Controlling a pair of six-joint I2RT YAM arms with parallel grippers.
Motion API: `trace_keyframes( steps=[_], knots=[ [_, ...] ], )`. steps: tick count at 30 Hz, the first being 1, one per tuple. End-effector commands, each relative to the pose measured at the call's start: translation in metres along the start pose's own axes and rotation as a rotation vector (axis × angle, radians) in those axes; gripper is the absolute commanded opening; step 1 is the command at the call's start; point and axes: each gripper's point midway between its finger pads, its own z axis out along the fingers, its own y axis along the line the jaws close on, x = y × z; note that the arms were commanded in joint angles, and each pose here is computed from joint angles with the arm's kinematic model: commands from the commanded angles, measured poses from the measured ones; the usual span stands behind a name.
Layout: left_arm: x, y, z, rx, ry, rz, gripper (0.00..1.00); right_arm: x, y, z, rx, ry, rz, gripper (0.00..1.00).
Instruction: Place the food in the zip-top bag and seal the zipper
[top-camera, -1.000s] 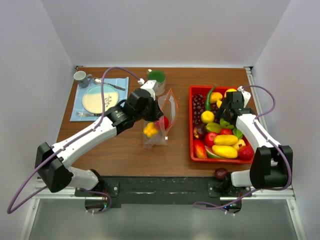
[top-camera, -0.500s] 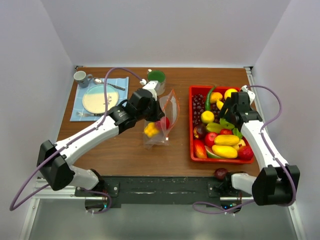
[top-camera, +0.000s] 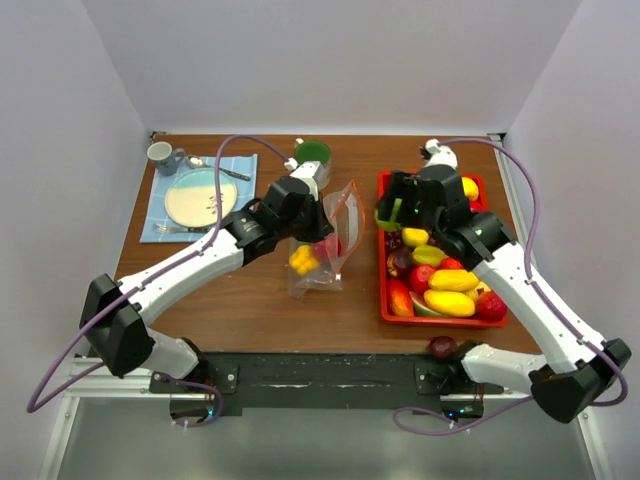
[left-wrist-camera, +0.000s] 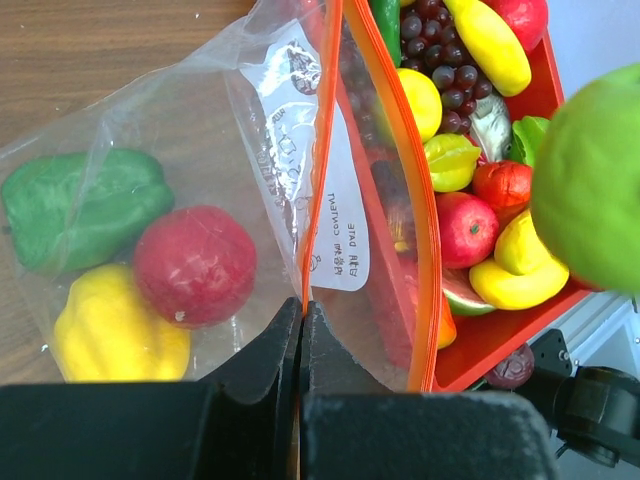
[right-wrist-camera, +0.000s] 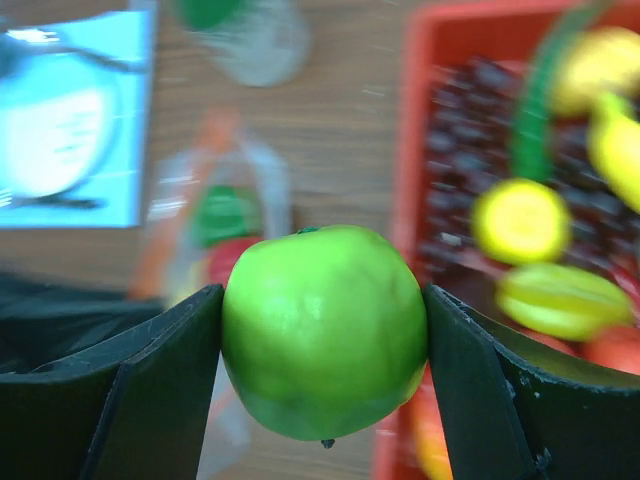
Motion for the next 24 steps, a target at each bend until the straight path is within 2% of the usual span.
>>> trace_keyframes(
  steps=[1, 5, 9, 11, 13, 19, 22, 24],
  knots=[
    [-0.026, -0.020, -0.007, 0.056, -0.070, -0.021, 0.00, -0.024, 0.055, -0.009, -0.115, -0.071, 0.045, 0.35],
    [-0.030, -0.024, -0.011, 0.057, -0.081, -0.024, 0.00, -0.005, 0.086, 0.007, -0.142, -0.023, 0.003, 0.37],
    [-0.036, -0.024, -0.019, 0.043, -0.098, -0.030, 0.00, 0.010, 0.084, 0.028, -0.099, 0.000, -0.010, 0.40],
    [-0.038, -0.024, -0.025, 0.047, -0.111, -0.035, 0.00, 0.019, 0.080, 0.038, -0.068, 0.012, -0.020, 0.50],
    [-0.039, -0.026, -0.027, 0.052, -0.113, -0.035, 0.00, 0.022, 0.083, 0.042, -0.074, 0.028, -0.024, 0.54],
    [-0.040, -0.024, -0.031, 0.045, -0.123, -0.045, 0.00, 0.023, 0.083, 0.040, -0.074, 0.034, -0.029, 0.85],
    [-0.040, -0.024, -0.032, 0.046, -0.125, -0.045, 0.00, 0.019, 0.082, 0.033, -0.077, 0.025, -0.032, 0.96],
    [-0.041, -0.024, -0.033, 0.045, -0.129, -0.048, 0.00, 0.017, 0.078, 0.030, -0.061, 0.017, -0.035, 0.99]
  ],
)
